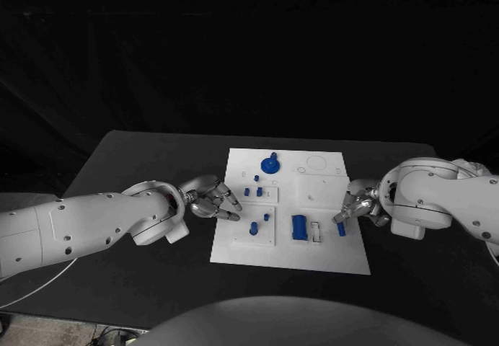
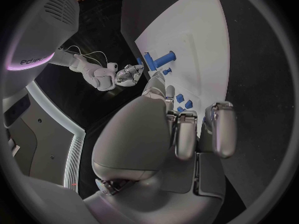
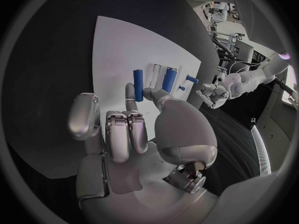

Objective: Assemble the parts on the task board

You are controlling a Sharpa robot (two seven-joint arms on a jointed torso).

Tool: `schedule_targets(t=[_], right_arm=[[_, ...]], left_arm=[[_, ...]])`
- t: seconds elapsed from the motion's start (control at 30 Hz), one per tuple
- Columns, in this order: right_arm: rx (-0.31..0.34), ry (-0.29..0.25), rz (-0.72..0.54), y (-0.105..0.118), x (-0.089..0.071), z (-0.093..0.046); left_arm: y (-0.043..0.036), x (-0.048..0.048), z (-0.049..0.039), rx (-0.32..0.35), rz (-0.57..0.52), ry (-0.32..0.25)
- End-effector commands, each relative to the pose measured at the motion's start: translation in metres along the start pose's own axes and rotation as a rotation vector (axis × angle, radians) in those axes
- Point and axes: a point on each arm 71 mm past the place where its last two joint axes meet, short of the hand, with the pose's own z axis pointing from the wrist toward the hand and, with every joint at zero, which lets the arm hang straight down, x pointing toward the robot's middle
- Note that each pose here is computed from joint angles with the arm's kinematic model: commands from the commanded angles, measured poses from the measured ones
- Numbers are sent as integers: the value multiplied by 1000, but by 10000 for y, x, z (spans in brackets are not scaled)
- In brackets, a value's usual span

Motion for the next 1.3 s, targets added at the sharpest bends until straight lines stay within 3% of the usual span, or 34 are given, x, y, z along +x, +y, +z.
schedule_targets(t=[0.03, 0.67, 1.3], right_arm=[[-9, 43, 24, 49, 28, 14], [-30, 114, 57, 271, 180, 235], [-34, 115, 80, 296, 205, 272]], left_arm=[[-11, 20, 6, 1, -7, 17], [-15, 35, 13, 0, -9, 27], [-14, 40, 17, -2, -9, 32]])
